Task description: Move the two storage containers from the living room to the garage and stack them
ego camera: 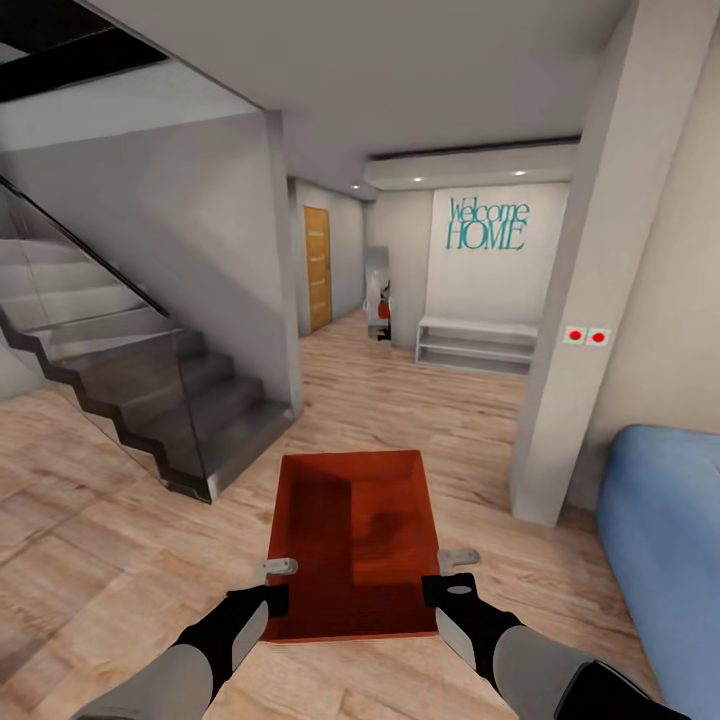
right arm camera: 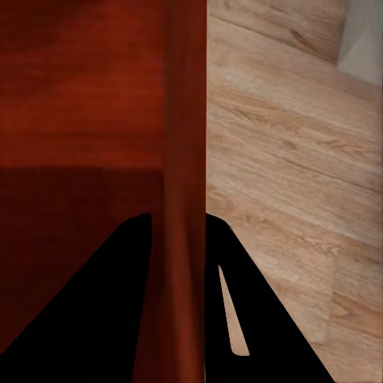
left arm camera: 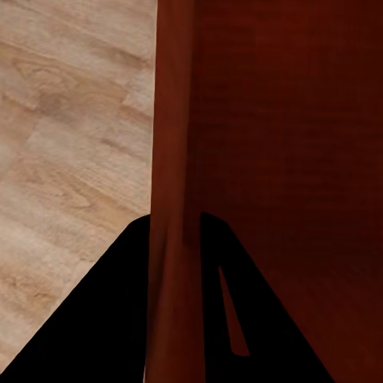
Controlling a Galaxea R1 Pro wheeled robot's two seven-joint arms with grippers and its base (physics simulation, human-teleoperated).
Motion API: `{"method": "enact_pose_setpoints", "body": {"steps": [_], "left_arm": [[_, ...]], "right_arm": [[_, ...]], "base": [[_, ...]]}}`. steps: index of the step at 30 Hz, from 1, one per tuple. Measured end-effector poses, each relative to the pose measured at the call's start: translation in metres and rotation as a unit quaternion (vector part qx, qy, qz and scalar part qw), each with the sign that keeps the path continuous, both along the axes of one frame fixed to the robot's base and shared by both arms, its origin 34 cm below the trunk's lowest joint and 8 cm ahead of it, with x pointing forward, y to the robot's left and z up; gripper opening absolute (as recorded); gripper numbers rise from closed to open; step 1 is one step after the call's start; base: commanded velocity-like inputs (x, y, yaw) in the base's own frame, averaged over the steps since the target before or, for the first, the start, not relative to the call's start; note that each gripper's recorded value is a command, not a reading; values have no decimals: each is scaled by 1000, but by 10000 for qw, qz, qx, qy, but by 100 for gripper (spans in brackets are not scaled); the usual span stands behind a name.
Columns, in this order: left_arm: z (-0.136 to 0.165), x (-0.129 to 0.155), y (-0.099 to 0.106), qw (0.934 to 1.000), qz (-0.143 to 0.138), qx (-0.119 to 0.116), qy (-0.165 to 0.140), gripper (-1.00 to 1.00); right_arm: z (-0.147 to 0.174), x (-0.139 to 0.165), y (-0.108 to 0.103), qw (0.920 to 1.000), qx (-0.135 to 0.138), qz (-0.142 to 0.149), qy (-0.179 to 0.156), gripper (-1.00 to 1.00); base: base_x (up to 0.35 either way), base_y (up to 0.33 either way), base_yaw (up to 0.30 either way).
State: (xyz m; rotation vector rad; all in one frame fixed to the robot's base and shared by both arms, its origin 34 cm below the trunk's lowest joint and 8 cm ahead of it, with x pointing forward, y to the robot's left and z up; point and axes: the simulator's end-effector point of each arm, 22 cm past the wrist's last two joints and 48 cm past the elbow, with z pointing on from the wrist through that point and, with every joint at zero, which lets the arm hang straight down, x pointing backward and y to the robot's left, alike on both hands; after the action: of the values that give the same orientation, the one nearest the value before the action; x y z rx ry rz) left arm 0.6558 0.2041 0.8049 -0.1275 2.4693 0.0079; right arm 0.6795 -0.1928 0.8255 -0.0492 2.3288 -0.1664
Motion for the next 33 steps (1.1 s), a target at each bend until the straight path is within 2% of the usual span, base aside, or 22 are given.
{"method": "enact_pose_setpoints", "body": {"steps": [33], "left_arm": [[0, 0, 0, 10000, -1, 1, -3, -100]], "right_arm": [[0, 0, 0, 10000, 0, -1, -3, -100]], "base": [[323, 0, 0]]}}
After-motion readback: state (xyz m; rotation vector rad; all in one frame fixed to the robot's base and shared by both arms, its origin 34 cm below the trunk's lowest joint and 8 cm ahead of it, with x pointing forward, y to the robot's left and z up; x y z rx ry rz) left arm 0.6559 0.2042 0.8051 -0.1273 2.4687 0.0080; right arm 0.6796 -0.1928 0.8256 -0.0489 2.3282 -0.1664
